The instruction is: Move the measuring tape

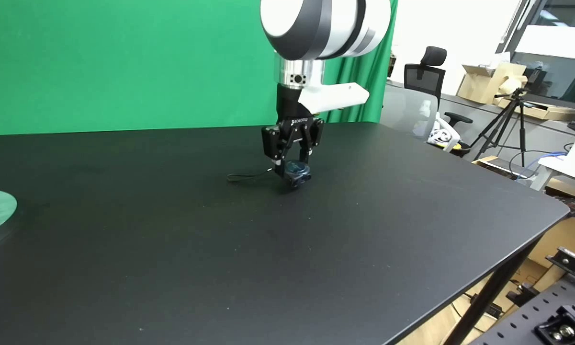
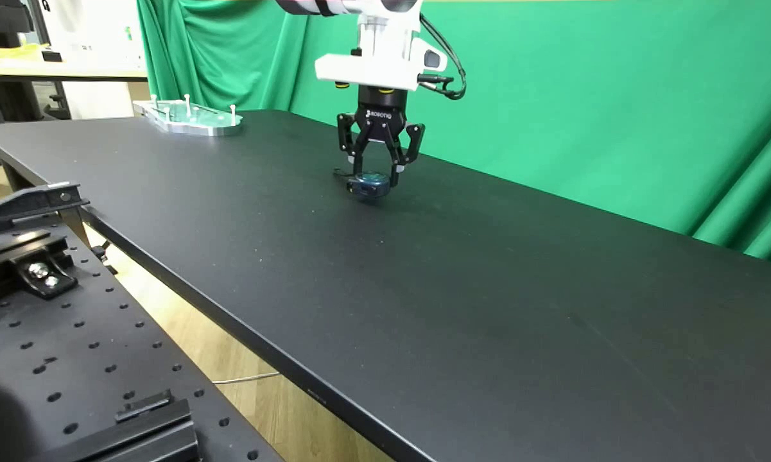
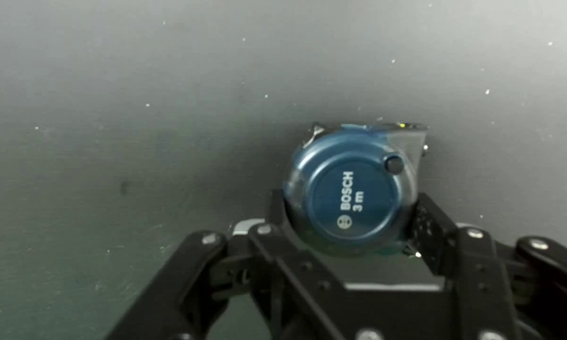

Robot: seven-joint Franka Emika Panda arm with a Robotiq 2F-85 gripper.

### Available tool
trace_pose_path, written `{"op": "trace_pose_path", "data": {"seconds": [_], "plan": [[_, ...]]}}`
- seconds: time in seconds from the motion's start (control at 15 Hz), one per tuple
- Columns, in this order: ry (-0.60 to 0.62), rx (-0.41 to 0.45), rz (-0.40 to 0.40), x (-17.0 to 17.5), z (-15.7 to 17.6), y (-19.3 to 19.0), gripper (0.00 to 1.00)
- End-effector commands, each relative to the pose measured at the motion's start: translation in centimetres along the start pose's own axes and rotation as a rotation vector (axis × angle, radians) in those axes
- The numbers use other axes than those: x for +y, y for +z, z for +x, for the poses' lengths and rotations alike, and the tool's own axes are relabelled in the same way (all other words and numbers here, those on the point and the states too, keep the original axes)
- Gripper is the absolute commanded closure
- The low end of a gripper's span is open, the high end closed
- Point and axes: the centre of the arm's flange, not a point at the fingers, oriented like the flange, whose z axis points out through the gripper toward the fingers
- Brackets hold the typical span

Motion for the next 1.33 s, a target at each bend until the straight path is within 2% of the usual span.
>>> {"op": "trace_pose_path", "data": {"seconds": [0.0, 0.33, 0.73, 1.27], "plan": [[0.071, 0.047, 0.009, 2.5, -1.6, -2.6, 0.58], [0.132, 0.075, 0.000, 3.9, -4.9, -3.4, 0.58], [0.153, 0.083, -0.034, 3.1, -9.5, -2.8, 0.58], [0.187, 0.044, -0.011, 4.0, -11.2, -0.2, 0.58]]}}
